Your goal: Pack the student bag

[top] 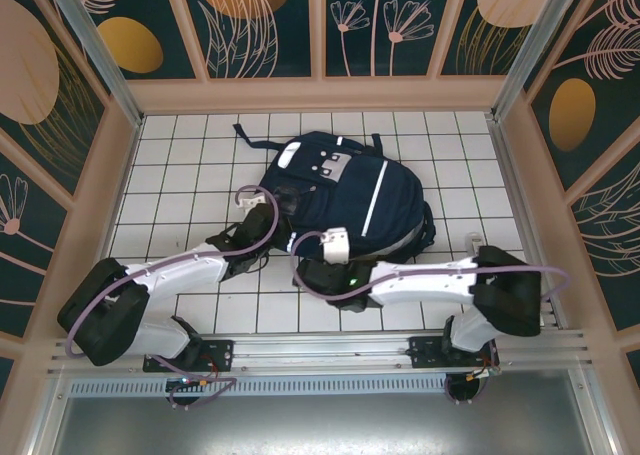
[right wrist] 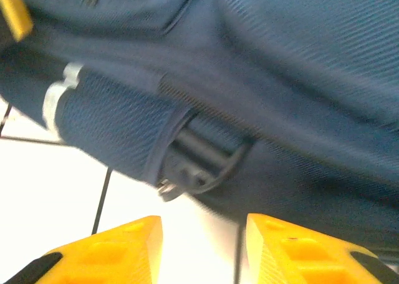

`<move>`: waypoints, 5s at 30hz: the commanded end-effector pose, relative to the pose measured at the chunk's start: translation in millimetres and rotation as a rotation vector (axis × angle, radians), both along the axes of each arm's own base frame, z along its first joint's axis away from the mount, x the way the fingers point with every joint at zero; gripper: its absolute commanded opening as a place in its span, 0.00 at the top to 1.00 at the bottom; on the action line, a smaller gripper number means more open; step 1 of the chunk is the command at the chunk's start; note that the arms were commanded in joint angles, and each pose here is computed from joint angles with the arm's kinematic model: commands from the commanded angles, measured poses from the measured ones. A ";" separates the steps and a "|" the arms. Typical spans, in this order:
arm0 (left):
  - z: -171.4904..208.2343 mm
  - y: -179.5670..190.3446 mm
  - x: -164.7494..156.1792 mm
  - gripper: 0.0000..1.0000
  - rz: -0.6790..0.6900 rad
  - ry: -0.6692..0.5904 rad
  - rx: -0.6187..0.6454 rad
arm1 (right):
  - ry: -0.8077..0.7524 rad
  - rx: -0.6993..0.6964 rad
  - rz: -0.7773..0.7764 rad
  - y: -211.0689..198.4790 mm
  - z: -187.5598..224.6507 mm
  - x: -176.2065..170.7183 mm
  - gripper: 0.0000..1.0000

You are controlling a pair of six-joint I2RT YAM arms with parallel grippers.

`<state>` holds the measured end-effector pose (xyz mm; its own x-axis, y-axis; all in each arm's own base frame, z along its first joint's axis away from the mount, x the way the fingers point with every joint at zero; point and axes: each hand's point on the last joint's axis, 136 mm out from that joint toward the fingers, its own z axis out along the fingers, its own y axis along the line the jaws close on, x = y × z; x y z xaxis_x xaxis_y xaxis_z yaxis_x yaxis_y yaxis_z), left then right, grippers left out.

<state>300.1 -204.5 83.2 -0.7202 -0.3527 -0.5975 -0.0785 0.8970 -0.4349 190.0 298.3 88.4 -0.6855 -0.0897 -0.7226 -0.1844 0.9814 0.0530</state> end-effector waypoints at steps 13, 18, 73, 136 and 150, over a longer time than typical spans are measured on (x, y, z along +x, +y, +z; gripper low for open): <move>-2.8 9.3 -1.1 0.61 0.002 -0.007 -0.028 | 0.014 -0.045 -0.066 30.1 -53.5 13.9 0.62; -3.1 7.1 -0.4 0.61 -0.003 -0.003 -0.033 | -0.001 -0.032 -0.102 24.5 -55.2 29.6 0.63; -29.8 31.1 -12.0 1.00 0.194 0.087 -0.228 | -0.028 -0.024 -0.166 -50.7 -31.5 12.1 1.00; 10.9 -135.9 -82.9 0.51 -0.056 0.198 -0.481 | -0.080 0.280 0.084 -44.4 5.6 -0.8 1.00; -2.1 -65.3 -83.5 1.00 0.077 0.145 -0.351 | -0.093 0.223 0.037 -67.9 4.6 8.1 1.00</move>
